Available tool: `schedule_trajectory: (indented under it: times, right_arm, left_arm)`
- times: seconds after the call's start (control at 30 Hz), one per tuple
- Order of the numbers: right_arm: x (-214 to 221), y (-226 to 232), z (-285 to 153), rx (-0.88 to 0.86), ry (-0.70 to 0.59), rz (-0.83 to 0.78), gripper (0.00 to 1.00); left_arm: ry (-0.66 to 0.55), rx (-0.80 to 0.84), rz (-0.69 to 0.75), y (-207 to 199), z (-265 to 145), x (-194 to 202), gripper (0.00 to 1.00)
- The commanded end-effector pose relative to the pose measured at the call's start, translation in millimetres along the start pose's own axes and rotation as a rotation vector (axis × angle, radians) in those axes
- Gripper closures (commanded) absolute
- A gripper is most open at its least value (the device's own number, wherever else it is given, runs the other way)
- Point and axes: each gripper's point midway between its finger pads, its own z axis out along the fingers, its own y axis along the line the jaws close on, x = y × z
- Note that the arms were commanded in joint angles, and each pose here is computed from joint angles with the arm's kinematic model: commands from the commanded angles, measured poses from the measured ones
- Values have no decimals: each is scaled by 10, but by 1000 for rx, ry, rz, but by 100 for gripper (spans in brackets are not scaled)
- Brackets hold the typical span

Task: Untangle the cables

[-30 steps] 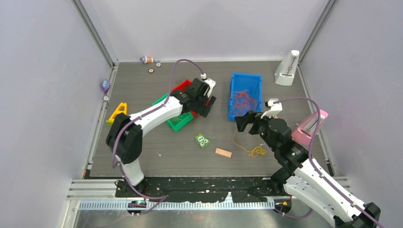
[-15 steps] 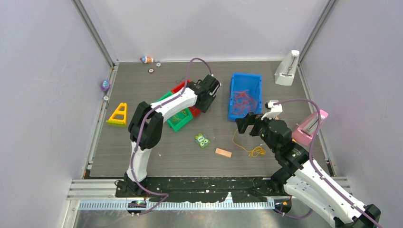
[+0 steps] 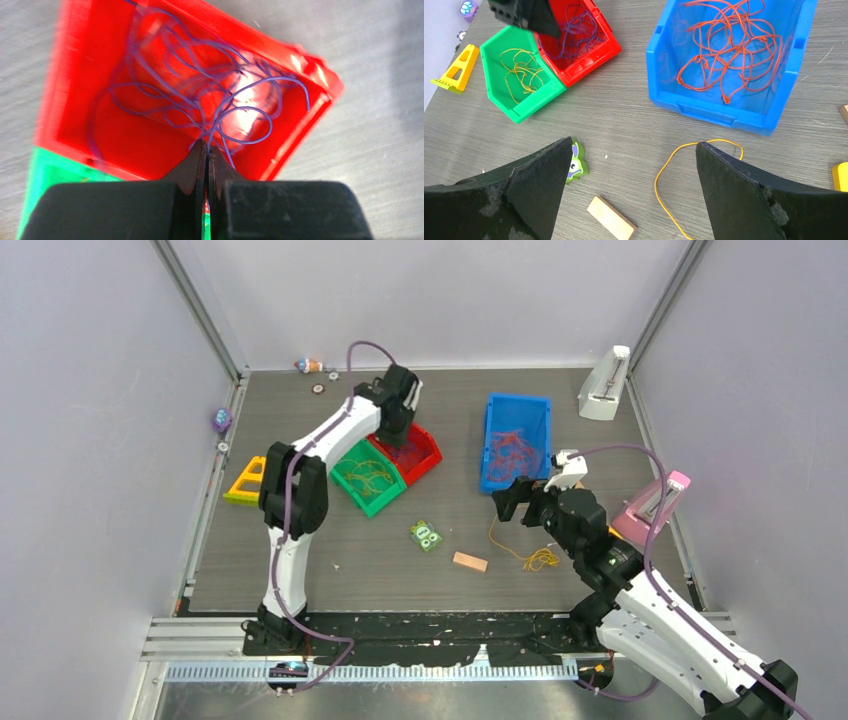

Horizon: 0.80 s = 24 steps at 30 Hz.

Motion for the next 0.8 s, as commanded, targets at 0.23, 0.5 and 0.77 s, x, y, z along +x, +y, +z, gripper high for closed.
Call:
schedule_trajectory:
  times: [0.23, 0.5, 0.77]
  right_arm:
    - [-148, -20, 34, 41, -31, 21, 2]
    - [618, -813, 16, 470, 318, 11, 5]
    - [979, -992, -162, 550, 417, 114, 5]
  left_arm:
    - [42, 33, -102, 220, 378, -327, 100]
    - [51, 22, -107, 237, 387, -264, 78]
    - [-145, 91, -164, 138, -201, -515, 43]
